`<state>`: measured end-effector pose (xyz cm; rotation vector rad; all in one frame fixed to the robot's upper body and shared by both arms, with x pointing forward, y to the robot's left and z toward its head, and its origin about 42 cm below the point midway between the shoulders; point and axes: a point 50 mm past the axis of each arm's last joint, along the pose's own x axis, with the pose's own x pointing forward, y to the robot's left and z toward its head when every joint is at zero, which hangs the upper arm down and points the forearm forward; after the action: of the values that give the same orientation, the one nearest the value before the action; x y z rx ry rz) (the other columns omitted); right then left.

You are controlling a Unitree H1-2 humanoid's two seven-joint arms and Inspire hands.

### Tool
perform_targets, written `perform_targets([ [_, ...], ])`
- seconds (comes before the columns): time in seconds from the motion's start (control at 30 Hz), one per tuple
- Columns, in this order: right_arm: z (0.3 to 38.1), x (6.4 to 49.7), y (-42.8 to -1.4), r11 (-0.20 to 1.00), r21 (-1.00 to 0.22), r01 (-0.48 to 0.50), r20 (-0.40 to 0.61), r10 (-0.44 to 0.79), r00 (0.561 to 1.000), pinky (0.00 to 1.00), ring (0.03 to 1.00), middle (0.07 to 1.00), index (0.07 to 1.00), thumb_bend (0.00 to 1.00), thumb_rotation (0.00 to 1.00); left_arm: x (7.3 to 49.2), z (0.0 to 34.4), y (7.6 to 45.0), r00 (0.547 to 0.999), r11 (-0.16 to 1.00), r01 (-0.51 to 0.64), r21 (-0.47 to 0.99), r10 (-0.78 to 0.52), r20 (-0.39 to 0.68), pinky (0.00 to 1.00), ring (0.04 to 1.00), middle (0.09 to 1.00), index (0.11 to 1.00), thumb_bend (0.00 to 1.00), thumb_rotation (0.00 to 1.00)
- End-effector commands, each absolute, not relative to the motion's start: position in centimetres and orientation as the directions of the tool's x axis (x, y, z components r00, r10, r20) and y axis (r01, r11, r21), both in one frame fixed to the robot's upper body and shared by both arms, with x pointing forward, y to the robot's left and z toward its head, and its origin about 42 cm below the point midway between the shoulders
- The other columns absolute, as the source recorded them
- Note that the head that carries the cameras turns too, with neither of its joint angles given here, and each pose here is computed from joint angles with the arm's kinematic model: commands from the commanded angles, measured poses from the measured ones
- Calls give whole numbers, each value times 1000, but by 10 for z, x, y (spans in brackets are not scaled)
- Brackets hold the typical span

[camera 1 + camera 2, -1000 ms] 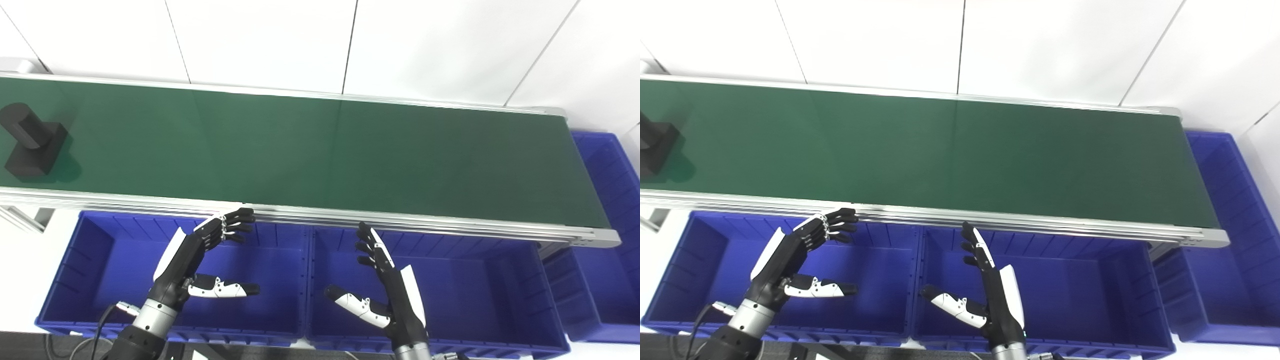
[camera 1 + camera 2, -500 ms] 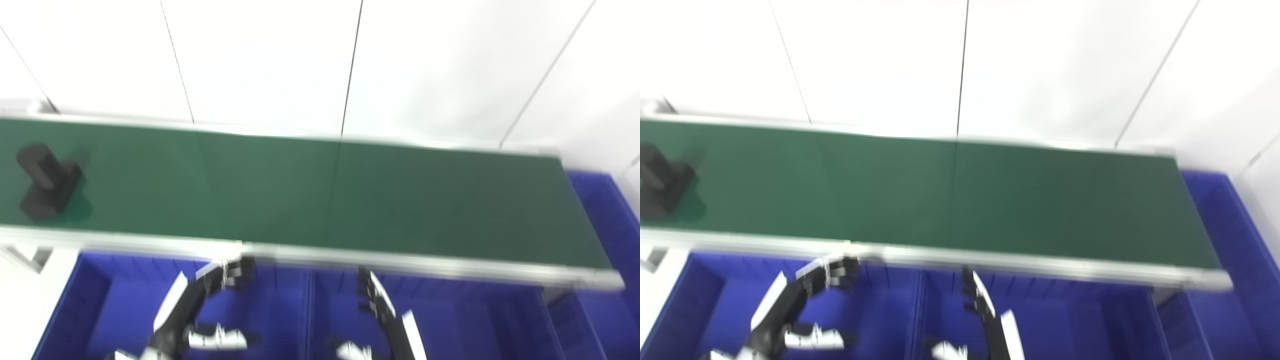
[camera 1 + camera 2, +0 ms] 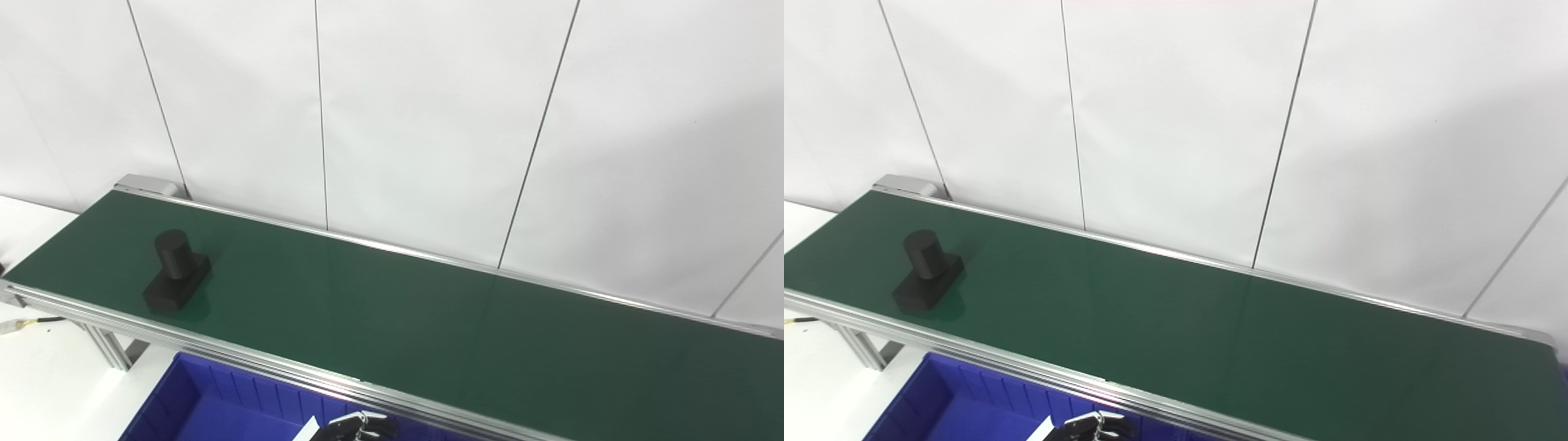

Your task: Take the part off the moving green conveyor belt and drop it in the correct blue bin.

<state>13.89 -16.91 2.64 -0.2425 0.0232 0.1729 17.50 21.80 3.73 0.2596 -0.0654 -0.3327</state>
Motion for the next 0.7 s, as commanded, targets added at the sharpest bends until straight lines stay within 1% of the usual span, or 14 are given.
perform_targets([
  [0.0, 35, 144, -170, 959, -230, -164, 32, 176, 984, 957, 975, 998, 1000, 479, 543, 182, 46, 216, 937, 910, 301, 284, -338, 89, 563, 651, 720, 727, 959, 108],
  [0.1, 35, 143, -172, 960, -225, -168, 30, 179, 983, 980, 988, 1000, 1000, 427, 514, 182, 45, 215, 937, 909, 301, 289, -338, 89, 567, 654, 721, 727, 965, 132],
  [0.17, 34, 143, -173, 964, -205, -171, 36, 182, 983, 995, 997, 1000, 1000, 388, 463, 182, 44, 213, 938, 911, 300, 284, -336, 88, 570, 656, 721, 726, 970, 141],
  [0.2, 33, 143, -174, 964, -201, -171, 40, 183, 982, 998, 999, 1000, 1000, 356, 417, 182, 43, 213, 938, 912, 300, 280, -335, 87, 572, 657, 720, 725, 972, 142],
  [0.27, 31, 142, -175, 965, -206, -164, 39, 175, 984, 1000, 1000, 1000, 1000, 334, 392, 182, 43, 212, 938, 914, 301, 273, -335, 86, 577, 661, 721, 725, 971, 138],
  [0.3, 30, 142, -175, 964, -212, -157, 36, 169, 985, 965, 991, 1000, 1000, 355, 464, 183, 42, 211, 938, 914, 303, 270, -336, 85, 578, 663, 721, 724, 975, 137],
  [0.4, 27, 143, -179, 964, -217, -155, 32, 165, 986, 956, 987, 1000, 1000, 360, 521, 184, 40, 209, 938, 912, 303, 276, -337, 83, 575, 662, 719, 723, 984, 147],
  [0.63, 32, 146, -187, 972, -203, -121, 63, 136, 989, 984, 994, 1000, 1000, 322, 525, 187, 37, 201, 937, 912, 308, 272, -340, 81, 576, 657, 714, 720, 988, 139],
  [0.67, 33, 147, -188, 972, -204, -118, 70, 134, 989, 989, 997, 1000, 1000, 287, 495, 187, 37, 201, 937, 912, 308, 271, -341, 81, 575, 656, 714, 720, 988, 136],
])
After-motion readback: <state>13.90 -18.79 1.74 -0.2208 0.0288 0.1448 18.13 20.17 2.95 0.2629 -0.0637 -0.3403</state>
